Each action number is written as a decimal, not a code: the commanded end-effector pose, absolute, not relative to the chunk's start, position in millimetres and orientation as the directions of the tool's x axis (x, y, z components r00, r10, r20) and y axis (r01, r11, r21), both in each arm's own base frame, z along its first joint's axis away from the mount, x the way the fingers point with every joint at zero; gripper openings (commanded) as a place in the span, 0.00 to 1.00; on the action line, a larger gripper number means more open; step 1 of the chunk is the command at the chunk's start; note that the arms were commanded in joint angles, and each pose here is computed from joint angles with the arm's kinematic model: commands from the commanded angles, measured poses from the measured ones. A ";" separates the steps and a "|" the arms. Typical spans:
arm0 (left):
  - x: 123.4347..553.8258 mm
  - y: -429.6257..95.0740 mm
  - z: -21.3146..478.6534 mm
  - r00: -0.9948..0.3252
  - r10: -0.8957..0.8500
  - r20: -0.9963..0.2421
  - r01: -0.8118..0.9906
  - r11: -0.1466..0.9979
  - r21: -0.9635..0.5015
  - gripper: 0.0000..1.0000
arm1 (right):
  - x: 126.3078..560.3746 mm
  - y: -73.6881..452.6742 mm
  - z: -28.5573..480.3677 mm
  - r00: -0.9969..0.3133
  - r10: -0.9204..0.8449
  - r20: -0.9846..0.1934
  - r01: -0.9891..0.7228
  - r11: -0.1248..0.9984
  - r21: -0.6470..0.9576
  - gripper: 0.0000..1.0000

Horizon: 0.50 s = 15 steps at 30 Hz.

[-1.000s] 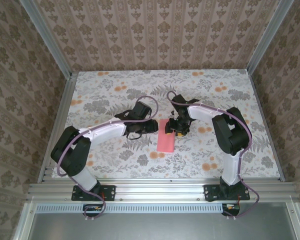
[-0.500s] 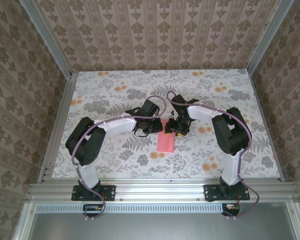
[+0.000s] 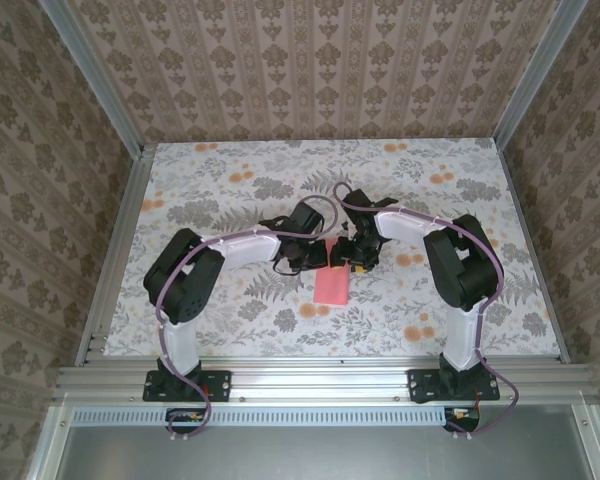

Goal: Fold a paper plane with a square sheet of paper (pick it up from the middle)

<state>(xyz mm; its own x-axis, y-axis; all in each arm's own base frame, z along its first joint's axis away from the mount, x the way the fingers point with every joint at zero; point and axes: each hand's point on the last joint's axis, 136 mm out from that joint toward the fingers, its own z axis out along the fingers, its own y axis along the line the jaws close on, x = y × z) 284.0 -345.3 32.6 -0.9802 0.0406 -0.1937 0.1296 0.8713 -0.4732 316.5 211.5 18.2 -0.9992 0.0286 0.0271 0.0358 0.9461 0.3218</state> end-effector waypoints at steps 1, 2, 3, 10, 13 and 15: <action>282.2 -349.6 28.1 -0.986 0.037 -0.162 0.110 0.876 -0.470 0.12 | 300.2 195.1 -11.1 -0.994 0.044 0.096 0.065 0.973 0.223 0.56; 280.7 -349.1 25.2 -0.987 0.040 -0.154 0.108 0.880 -0.463 0.11 | 300.0 195.0 -10.9 -0.994 0.045 0.097 0.065 0.973 0.223 0.56; 280.2 -347.6 22.9 -0.988 0.041 -0.148 0.105 0.886 -0.452 0.11 | 300.4 195.2 -10.8 -0.994 0.044 0.096 0.065 0.973 0.223 0.56; 273.4 -336.0 9.1 -0.993 0.037 -0.113 0.079 0.916 -0.392 0.11 | 302.0 196.0 -9.5 -0.995 0.046 0.093 0.066 0.972 0.225 0.56; 270.7 -334.4 5.6 -0.993 0.041 -0.108 0.079 0.920 -0.383 0.10 | 304.2 197.4 -6.0 -0.995 0.053 0.082 0.070 0.970 0.233 0.56; 269.4 -333.2 3.5 -0.994 0.042 -0.105 0.079 0.923 -0.377 0.10 | 308.4 202.1 3.2 -0.997 0.055 0.061 0.070 0.962 0.264 0.57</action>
